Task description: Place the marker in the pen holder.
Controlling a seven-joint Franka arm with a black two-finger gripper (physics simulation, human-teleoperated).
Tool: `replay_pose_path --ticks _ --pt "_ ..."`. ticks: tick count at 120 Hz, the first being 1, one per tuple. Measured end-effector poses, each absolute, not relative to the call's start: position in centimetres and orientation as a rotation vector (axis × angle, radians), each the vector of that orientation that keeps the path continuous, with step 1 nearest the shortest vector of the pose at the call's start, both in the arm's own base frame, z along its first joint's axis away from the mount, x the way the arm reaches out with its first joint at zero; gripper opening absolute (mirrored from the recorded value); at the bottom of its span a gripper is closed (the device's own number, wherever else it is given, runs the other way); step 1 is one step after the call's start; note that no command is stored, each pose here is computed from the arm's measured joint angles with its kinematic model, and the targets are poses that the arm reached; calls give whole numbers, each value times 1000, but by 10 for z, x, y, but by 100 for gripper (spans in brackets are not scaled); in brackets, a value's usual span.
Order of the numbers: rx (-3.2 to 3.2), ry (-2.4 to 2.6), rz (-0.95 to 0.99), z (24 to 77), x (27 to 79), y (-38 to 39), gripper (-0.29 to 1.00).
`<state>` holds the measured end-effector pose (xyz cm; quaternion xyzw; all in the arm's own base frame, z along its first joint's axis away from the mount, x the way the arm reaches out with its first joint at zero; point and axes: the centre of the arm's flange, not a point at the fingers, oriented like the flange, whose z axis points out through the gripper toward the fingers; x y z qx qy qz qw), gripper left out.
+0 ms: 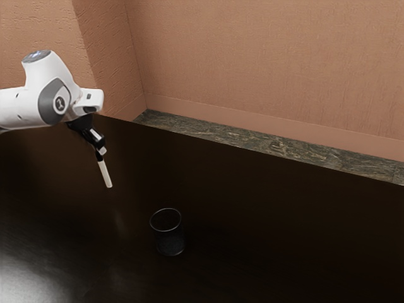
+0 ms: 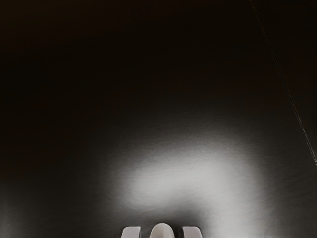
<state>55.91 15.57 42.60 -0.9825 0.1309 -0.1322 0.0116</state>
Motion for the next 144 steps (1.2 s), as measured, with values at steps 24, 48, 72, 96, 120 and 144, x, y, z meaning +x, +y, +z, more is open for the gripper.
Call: replay_pose_path --ticks 24,48,72,96,120,144 --pt "-3036 479 -490 462 554 128 0" --pt "-3011 607 -549 489 552 79 0" --pt "-2994 740 -571 500 550 25 0" --pt "-2984 834 -562 501 536 -20 1" --pt "-2963 901 -544 501 523 -55 1" --pt "-2970 921 -501 489 506 -78 1"
